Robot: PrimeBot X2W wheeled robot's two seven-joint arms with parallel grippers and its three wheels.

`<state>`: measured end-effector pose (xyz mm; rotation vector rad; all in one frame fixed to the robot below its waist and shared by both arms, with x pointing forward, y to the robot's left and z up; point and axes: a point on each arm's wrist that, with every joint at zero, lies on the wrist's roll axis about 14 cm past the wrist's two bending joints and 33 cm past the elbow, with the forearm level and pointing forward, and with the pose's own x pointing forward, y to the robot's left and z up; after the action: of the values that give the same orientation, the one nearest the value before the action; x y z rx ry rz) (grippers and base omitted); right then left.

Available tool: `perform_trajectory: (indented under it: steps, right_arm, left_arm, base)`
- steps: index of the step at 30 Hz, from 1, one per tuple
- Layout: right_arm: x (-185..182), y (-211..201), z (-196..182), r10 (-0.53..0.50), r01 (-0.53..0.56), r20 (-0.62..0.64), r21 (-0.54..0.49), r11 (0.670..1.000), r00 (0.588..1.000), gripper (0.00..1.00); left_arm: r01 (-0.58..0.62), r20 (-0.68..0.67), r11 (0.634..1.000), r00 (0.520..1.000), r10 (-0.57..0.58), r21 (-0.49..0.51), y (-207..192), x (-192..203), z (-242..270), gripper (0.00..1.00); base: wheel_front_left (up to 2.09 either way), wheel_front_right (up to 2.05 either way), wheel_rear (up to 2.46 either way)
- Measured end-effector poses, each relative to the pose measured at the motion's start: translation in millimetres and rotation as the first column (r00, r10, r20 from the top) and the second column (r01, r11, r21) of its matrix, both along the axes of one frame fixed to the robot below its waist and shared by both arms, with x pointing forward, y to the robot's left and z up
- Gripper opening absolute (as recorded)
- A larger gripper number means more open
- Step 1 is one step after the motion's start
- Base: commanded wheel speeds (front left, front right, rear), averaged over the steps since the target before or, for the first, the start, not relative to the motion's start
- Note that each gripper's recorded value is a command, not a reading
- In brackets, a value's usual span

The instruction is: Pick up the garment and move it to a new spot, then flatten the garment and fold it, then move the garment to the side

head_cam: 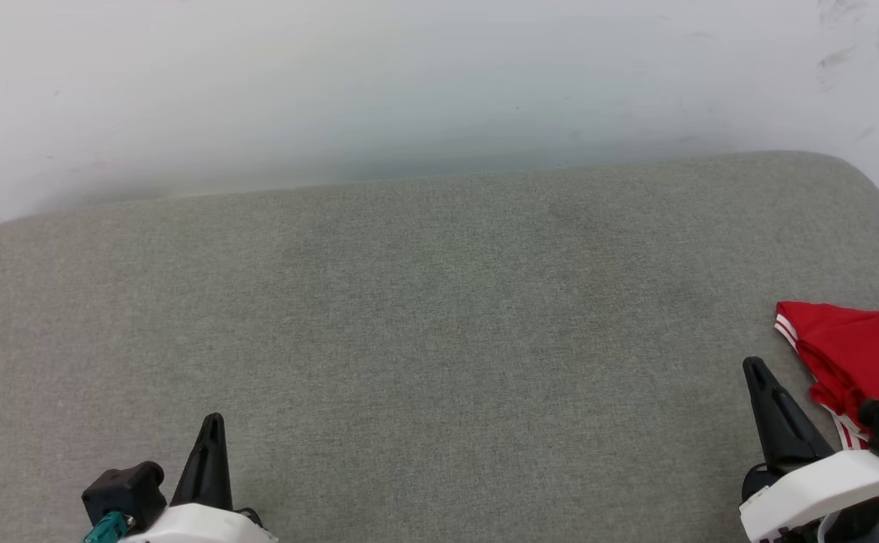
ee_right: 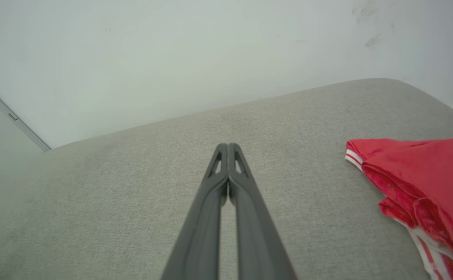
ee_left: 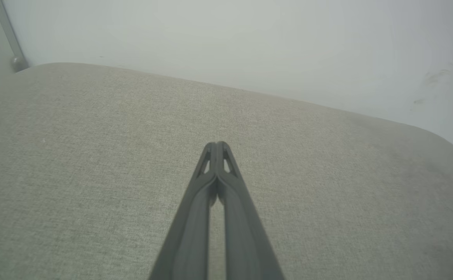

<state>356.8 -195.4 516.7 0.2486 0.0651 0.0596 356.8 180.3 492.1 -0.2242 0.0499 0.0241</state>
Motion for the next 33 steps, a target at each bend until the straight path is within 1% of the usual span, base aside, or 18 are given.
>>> perform_trajectory:
  steps: [7,15,23,33]
  right_arm:
    - [1,-1,-5,-0.009,0.011,-0.013,0.128,0.992,1.0,0.0]
    - [3,-2,-7,-0.019,0.024,-0.022,0.262,0.965,1.0,0.0]
    - [5,-2,-10,-0.025,0.035,-0.031,0.377,0.926,0.999,0.0]
    - [9,-3,-10,-0.034,0.046,-0.033,0.502,0.864,0.999,0.0]
  left_arm:
    - [-0.017,-0.035,0.992,0.999,0.012,-0.127,3,4,-5,0.0]
    - [-0.036,-0.068,0.966,0.998,0.019,-0.255,6,8,-10,0.0]
    - [-0.051,-0.09,0.925,0.996,0.018,-0.376,6,11,-12,0.0]
    - [-0.065,-0.098,0.863,0.995,0.018,-0.502,8,15,-12,0.0]
  base:
    - [0.0,0.0,0.0]
    - [0.0,0.0,0.0]
    - [0.0,0.0,0.0]
    - [0.0,0.0,0.0]
